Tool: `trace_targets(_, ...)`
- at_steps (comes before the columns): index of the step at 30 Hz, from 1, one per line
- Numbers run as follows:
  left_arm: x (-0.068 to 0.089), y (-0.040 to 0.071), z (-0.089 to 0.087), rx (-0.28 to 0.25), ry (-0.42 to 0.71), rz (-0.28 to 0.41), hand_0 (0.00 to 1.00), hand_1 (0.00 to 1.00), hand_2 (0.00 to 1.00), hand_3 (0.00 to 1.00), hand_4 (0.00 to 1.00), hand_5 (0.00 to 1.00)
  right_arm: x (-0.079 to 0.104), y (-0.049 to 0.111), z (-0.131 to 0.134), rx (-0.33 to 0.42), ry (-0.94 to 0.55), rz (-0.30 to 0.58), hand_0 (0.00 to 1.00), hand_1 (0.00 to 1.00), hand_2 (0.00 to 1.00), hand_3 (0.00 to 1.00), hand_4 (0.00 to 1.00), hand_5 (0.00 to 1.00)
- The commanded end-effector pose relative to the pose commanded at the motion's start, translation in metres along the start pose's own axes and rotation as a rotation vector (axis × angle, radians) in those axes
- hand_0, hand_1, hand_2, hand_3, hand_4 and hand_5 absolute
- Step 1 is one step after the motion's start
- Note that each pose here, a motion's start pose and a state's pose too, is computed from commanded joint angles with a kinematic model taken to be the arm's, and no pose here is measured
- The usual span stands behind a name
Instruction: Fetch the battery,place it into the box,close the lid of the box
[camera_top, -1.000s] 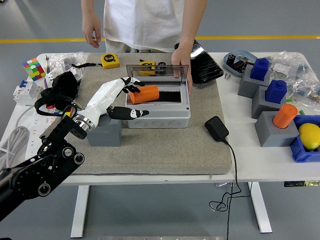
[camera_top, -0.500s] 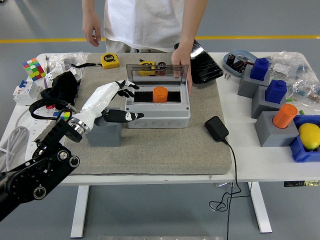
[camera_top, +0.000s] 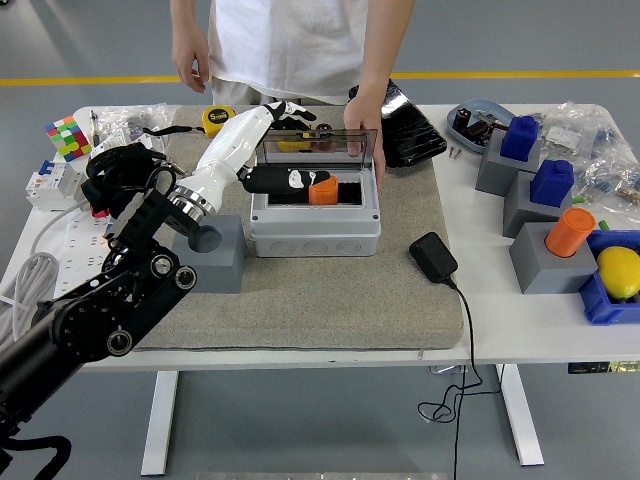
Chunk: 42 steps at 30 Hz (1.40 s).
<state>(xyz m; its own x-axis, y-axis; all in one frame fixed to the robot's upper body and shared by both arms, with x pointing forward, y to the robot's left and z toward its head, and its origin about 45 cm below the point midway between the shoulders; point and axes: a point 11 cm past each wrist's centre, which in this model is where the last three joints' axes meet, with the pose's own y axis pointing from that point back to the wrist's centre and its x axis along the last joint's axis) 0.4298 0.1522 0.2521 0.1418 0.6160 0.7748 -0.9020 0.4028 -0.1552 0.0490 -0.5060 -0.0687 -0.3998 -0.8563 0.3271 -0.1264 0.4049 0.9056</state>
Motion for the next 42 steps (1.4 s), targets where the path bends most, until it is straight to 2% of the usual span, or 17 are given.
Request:
trace_targets(2, -0.002, -0.006, 0.003, -0.003, -0.005, -0.007, 0.771, 0.798, 0.776, 0.77, 0.998, 0.481, 0.0, 0.0, 0.0, 0.0, 0.0, 0.001, 0.545, 0.602, 0.591, 0.546, 0.927, 0.487)
trace_targets(10, -0.013, -0.03, 0.007, 0.027, -0.056, -0.051, 0.781, 0.81, 0.787, 0.779, 0.998, 0.478, 0.0, 0.0, 0.002, -0.006, 0.003, 0.001, 0.545, 0.601, 0.59, 0.546, 0.927, 0.487)
trace_targets(18, -0.025, -0.042, 0.002, 0.073, -0.112, -0.113, 0.789, 0.811, 0.783, 0.777, 0.998, 0.486, -0.003, 0.0, -0.003, 0.005, 0.004, -0.006, 0.545, 0.601, 0.59, 0.546, 0.927, 0.487)
trace_targets(19, -0.026, -0.042, 0.0, 0.08, -0.118, -0.12, 0.789, 0.811, 0.783, 0.777, 0.998, 0.486, -0.003, 0.0, -0.003, 0.006, 0.004, -0.006, 0.545, 0.601, 0.59, 0.546, 0.927, 0.487)
trace_targets(20, -0.027, -0.041, -0.002, 0.083, -0.12, -0.124, 0.731, 0.787, 0.768, 0.754, 0.998, 0.486, -0.003, 0.0, -0.003, 0.007, 0.003, -0.006, 0.545, 0.601, 0.591, 0.547, 0.927, 0.488)
trace_targets(31, -0.031, -0.029, -0.011, 0.105, -0.129, -0.157, 0.696, 0.755, 0.751, 0.744, 0.998, 0.462, -0.002, 0.0, 0.0, 0.002, 0.003, -0.004, 0.545, 0.601, 0.591, 0.546, 0.927, 0.488)
trace_targets(32, -0.031, -0.027, -0.012, 0.106, -0.128, -0.161, 0.669, 0.732, 0.739, 0.746, 0.998, 0.49, -0.002, 0.0, -0.001, 0.003, 0.003, -0.004, 0.545, 0.601, 0.591, 0.546, 0.927, 0.488)
trace_targets(42, -0.033, -0.01, -0.002, 0.066, -0.087, -0.182, 0.633, 0.716, 0.735, 0.744, 0.998, 0.496, -0.002, 0.0, -0.003, 0.01, 0.001, -0.006, 0.545, 0.601, 0.59, 0.547, 0.927, 0.488)
